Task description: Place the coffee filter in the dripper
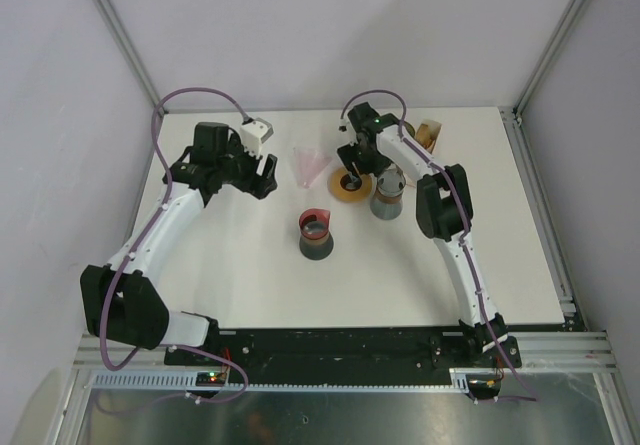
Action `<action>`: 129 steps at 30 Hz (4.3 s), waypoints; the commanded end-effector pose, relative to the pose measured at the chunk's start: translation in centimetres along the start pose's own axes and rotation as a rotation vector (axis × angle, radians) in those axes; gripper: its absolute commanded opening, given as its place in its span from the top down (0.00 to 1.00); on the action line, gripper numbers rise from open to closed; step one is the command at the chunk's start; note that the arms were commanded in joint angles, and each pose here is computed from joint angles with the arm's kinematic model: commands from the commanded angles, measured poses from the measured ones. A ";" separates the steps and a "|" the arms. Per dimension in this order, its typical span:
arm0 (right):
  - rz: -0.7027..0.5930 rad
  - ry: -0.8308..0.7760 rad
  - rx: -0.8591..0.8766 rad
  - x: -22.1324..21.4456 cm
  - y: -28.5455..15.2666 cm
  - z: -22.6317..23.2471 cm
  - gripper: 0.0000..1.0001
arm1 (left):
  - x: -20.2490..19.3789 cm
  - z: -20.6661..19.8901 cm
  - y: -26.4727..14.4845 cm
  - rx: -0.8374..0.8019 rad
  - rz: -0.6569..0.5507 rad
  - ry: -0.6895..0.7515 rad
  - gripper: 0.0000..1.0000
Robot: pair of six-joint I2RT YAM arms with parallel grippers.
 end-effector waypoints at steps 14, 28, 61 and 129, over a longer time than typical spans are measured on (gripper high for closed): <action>-0.110 -0.007 0.031 2.3 -3.9 0.5 0.99 | 0.5 -0.1 -1.1 0.006 -0.041 -0.006 0.18; -0.302 -0.025 0.105 4.4 -15.1 2.0 1.00 | 0.7 0.1 -1.7 0.025 -0.050 0.005 0.17; -0.062 -0.510 0.185 -6.7 -16.2 16.1 1.00 | -0.5 2.2 -2.8 0.083 -0.047 -0.039 0.15; -0.274 -0.225 0.363 -8.4 -23.1 4.8 0.24 | 8.9 7.1 18.0 -0.167 -0.114 0.213 0.07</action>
Point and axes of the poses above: each gripper's point midway between its finger pads, its own y axis out along the fingers, its own z axis along the line the jaws close on, x = y × z, the point moved 4 cm from there along -y, back along the fingers, and after that the axes turned 12 degrees about y, right-handed, at the moved point
